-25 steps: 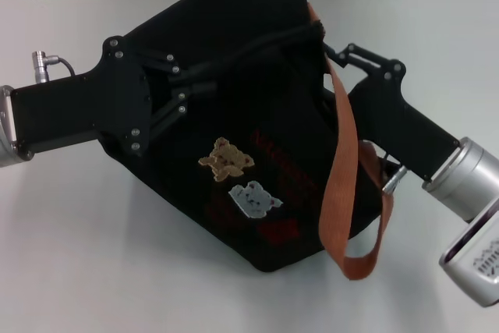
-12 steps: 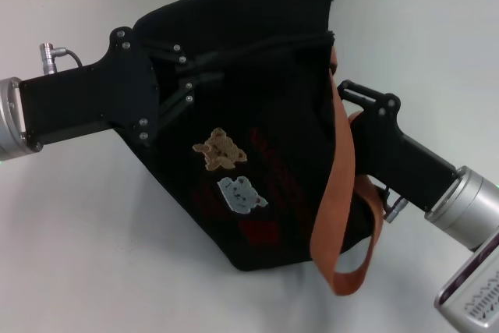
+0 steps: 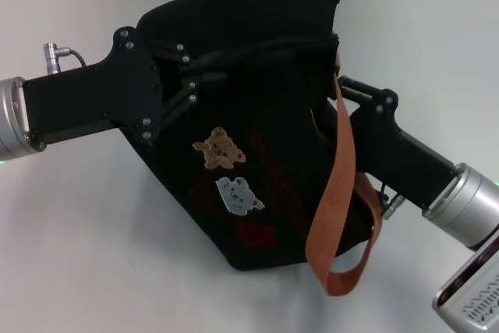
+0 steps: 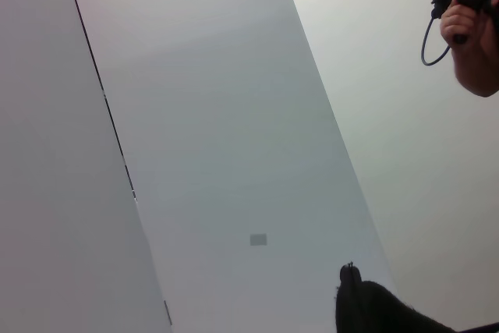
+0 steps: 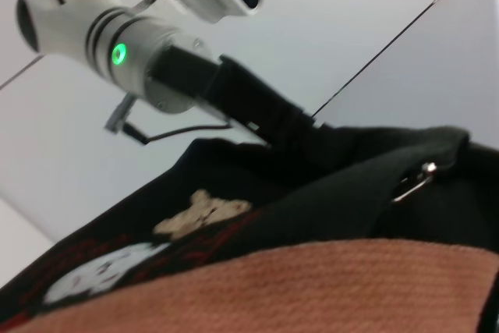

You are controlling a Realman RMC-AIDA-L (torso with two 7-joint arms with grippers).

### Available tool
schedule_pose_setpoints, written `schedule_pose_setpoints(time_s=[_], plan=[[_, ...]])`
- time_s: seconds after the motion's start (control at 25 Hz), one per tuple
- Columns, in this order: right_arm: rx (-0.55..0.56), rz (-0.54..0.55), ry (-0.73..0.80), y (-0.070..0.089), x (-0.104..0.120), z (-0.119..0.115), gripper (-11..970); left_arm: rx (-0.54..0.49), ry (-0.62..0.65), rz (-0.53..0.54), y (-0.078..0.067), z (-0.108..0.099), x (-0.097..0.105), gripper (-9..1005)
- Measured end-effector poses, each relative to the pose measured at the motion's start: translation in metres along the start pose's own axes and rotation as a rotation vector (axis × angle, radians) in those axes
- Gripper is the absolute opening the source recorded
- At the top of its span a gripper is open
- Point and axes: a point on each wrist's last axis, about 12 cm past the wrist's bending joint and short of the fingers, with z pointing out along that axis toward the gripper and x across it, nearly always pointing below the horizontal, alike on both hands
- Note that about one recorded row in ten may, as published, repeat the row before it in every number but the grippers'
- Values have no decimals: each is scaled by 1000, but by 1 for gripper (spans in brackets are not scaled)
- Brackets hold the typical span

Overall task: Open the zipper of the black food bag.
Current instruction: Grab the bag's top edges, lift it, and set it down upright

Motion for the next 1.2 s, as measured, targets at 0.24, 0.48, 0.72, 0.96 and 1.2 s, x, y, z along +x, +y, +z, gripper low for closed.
schedule_pose_setpoints(time_s=[0.24, 0.48, 0.72, 0.96, 1.2], plan=[[46, 16, -18, -4, -3, 3, 308, 0, 0, -1, -1, 0, 0, 86], [61, 26, -12, -4, -4, 4, 295, 4, 2, 4, -2, -1, 1, 86], [49, 35, -14, -2, -4, 4, 282, 5, 3, 6, -2, -1, 1, 86], [22, 36, -9, 0, -3, 6, 269, 8, 2, 6, -4, -2, 1, 86], [21, 51, -9, 2, -4, 9, 152, 9, 1, 12, -5, -3, 1, 87]])
